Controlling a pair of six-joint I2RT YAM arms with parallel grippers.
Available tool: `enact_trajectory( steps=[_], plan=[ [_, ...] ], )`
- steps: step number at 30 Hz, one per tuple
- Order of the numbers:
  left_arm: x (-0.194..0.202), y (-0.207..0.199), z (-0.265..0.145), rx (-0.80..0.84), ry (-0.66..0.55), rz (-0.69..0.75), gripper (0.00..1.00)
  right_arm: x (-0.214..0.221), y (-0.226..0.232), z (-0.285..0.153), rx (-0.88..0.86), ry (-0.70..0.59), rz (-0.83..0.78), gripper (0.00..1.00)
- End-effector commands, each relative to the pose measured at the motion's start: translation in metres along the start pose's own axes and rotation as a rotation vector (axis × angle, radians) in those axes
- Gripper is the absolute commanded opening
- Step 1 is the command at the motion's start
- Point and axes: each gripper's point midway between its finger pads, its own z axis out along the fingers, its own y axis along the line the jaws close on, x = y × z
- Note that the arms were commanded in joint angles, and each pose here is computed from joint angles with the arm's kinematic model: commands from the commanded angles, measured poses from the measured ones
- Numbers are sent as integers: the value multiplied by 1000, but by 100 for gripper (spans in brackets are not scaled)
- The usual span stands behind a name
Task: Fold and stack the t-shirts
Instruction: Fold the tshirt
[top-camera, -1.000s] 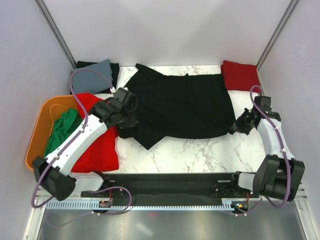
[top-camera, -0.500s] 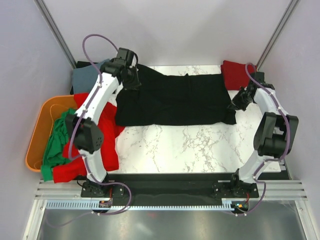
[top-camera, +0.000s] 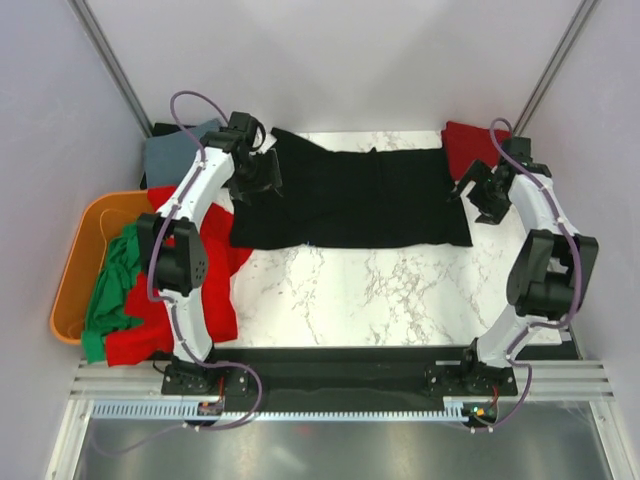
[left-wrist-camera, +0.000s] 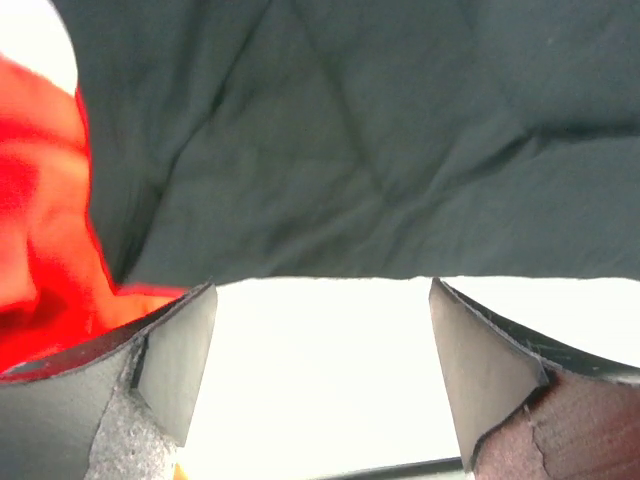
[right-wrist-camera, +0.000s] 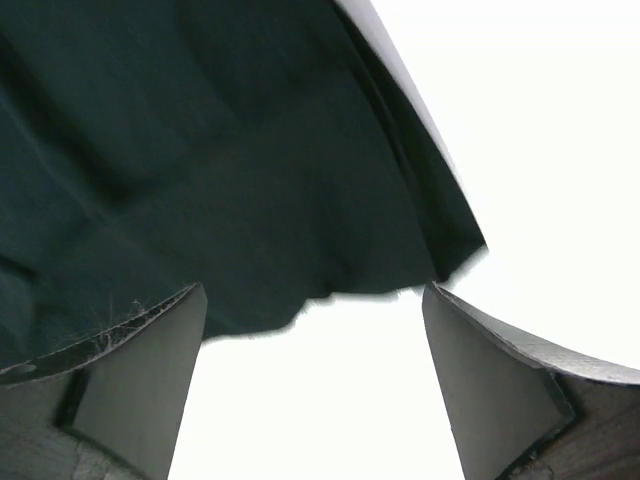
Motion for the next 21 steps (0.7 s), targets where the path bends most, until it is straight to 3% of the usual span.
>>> enact_trajectory(
  steps=[1,3,7,17,20,21],
  plan=[
    [16,6,-47,28,-134,-65,93,27,-26,-18,15,-33,17,95],
    [30,12,-62,51,-182,-99,92,55,-39,-9,-2,-1,45,93],
    [78,28,-31,83,-164,-174,92,85,-54,7,8,65,79,91],
    [104,50,4,24,-136,-228,91,58,-55,43,21,24,106,78],
    [104,63,6,-39,-160,-250,91,51,-65,56,24,31,134,67],
    [103,67,7,-60,-172,-259,91,48,-72,60,34,35,147,58]
  ],
)
